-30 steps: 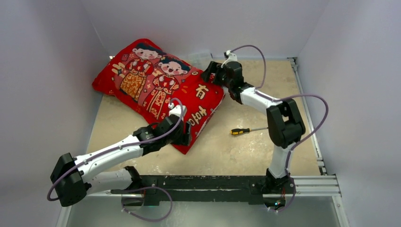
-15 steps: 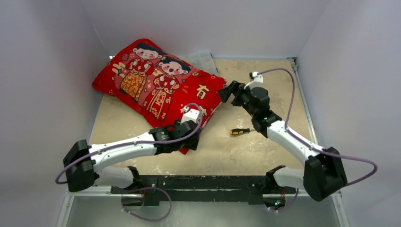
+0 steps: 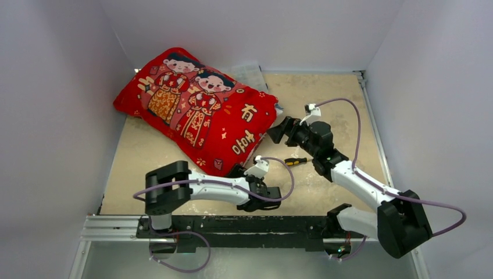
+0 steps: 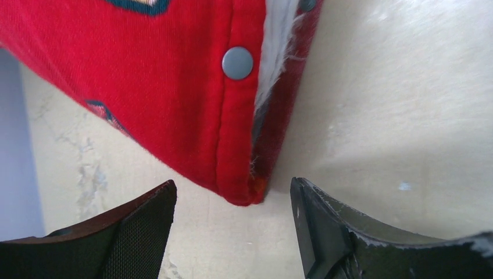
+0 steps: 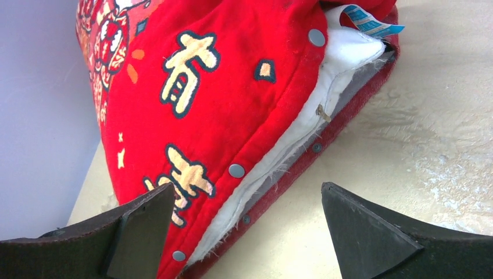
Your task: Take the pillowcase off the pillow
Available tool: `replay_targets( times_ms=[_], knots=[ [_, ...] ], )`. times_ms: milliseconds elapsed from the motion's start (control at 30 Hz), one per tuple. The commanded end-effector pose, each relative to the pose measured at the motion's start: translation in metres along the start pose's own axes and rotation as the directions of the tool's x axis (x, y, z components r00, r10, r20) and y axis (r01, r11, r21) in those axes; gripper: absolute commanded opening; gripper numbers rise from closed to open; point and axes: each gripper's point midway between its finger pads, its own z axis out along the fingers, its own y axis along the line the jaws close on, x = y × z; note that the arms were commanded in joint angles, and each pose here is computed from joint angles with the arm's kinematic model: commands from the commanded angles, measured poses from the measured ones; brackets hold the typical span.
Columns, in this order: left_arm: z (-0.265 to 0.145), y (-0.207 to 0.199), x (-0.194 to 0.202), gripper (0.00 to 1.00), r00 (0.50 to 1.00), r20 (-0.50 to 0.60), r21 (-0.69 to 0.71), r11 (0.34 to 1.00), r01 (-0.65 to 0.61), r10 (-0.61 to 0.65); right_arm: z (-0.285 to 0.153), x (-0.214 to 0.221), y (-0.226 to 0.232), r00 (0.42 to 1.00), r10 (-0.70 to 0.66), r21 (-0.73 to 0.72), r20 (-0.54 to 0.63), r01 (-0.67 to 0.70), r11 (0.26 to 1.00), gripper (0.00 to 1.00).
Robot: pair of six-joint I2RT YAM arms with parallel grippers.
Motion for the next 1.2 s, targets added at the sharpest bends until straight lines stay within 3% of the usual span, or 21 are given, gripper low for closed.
replay_targets(
  times_ms=[0, 300, 467, 567, 733, 767, 1167],
  knots=[
    [0.003, 0.025, -0.003, 0.71, 0.998, 0.065, -0.153, 0.988, 0.028, -0.018, -0.004, -0.016, 0.018, 0.998, -0.001, -0.067, 0.055, 0.005, 0.998, 0.99],
    [0.000, 0.031, -0.013, 0.50, 0.991, 0.115, -0.149, 0.986, 0.081, -0.064, -0.005, -0.012, 0.014, 0.999, -0.001, -0.059, 0.050, 0.004, 0.998, 0.99],
    [-0.004, 0.035, -0.011, 0.25, 0.992, 0.101, -0.135, 0.987, 0.084, -0.071, -0.007, -0.010, 0.015, 0.999, -0.004, -0.071, 0.051, 0.008, 0.997, 0.99],
    [-0.013, 0.037, -0.019, 0.14, 0.989, 0.100, -0.080, 0.990, 0.118, -0.110, -0.007, -0.009, 0.013, 0.999, -0.007, -0.062, 0.052, 0.010, 0.998, 0.99],
    [-0.032, 0.032, -0.039, 0.08, 0.971, 0.104, 0.088, 0.974, 0.207, -0.216, -0.008, 0.007, 0.011, 1.000, 0.003, -0.086, 0.007, -0.002, 0.996, 0.99],
    [-0.036, 0.032, -0.043, 0.02, 0.965, 0.104, 0.121, 0.966, 0.228, -0.241, -0.009, 0.011, 0.013, 1.000, 0.002, -0.104, -0.005, -0.002, 0.995, 0.99],
    [-0.048, 0.040, -0.069, 0.00, 0.900, 0.091, 0.290, 0.876, 0.386, -0.427, -0.039, 0.059, 0.041, 0.993, 0.015, -0.365, -0.118, -0.058, 0.929, 0.99]
  ],
)
